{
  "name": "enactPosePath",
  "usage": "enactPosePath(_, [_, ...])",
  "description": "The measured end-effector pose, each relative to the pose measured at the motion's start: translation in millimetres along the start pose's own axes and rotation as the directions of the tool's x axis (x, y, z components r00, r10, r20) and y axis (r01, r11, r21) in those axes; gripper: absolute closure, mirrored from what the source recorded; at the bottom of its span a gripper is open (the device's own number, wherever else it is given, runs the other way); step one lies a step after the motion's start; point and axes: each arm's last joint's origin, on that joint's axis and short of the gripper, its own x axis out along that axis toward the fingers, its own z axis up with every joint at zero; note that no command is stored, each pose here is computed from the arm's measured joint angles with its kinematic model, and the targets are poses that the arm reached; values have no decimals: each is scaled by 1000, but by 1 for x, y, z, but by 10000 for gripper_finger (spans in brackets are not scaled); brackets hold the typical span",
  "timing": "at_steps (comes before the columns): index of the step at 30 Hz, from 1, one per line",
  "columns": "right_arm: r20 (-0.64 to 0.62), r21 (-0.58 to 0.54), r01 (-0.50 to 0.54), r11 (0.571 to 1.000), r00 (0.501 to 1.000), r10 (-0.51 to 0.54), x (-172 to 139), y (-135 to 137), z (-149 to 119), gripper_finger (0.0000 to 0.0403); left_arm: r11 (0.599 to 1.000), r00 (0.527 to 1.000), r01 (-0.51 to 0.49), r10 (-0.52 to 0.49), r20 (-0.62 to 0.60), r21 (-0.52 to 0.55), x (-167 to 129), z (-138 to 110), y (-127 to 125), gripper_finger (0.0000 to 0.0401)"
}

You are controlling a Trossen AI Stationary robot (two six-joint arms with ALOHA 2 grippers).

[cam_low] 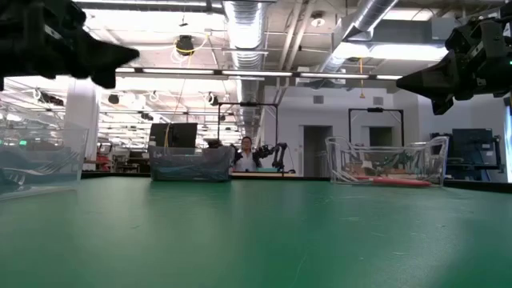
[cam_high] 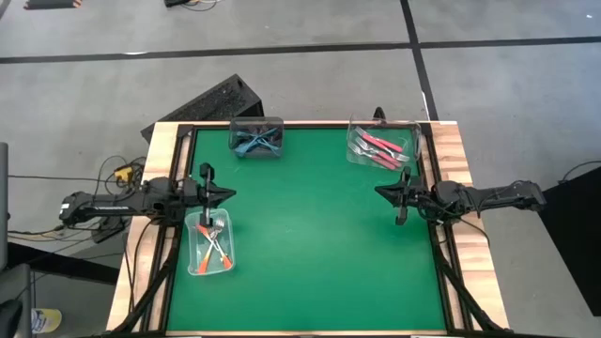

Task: Sort silverware by color (type)
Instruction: Return to Home Position

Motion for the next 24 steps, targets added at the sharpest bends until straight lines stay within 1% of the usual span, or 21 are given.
enactPosePath(2, [0, 0, 0, 1000, 1000, 0, 0, 0, 0, 371, 999, 999, -38, 38, -37, 3, 0, -3, 1, 401])
enactPosePath(6, [0, 0, 0, 1000, 1000, 0, 0, 0, 0, 371, 997, 995, -81, 82, -62, 8, 0, -6, 2, 401])
enactPosePath(10, [0, 0, 0, 1000, 1000, 0, 0, 0, 0, 371, 994, 982, -111, 109, -156, -4, -1, -15, 2, 401])
enactPosePath(12, [0, 0, 0, 1000, 1000, 0, 0, 0, 0, 371, 994, 971, -111, 109, -211, 0, -2, -20, 2, 401])
enactPosePath(15, [0, 0, 0, 1000, 1000, 0, 0, 0, 0, 371, 996, 968, -91, 88, -235, 0, -2, -20, 2, 401])
enactPosePath(24, [0, 0, 0, 1000, 1000, 0, 0, 0, 0, 371, 996, 966, -88, 85, -244, 2, -2, -20, 2, 401])
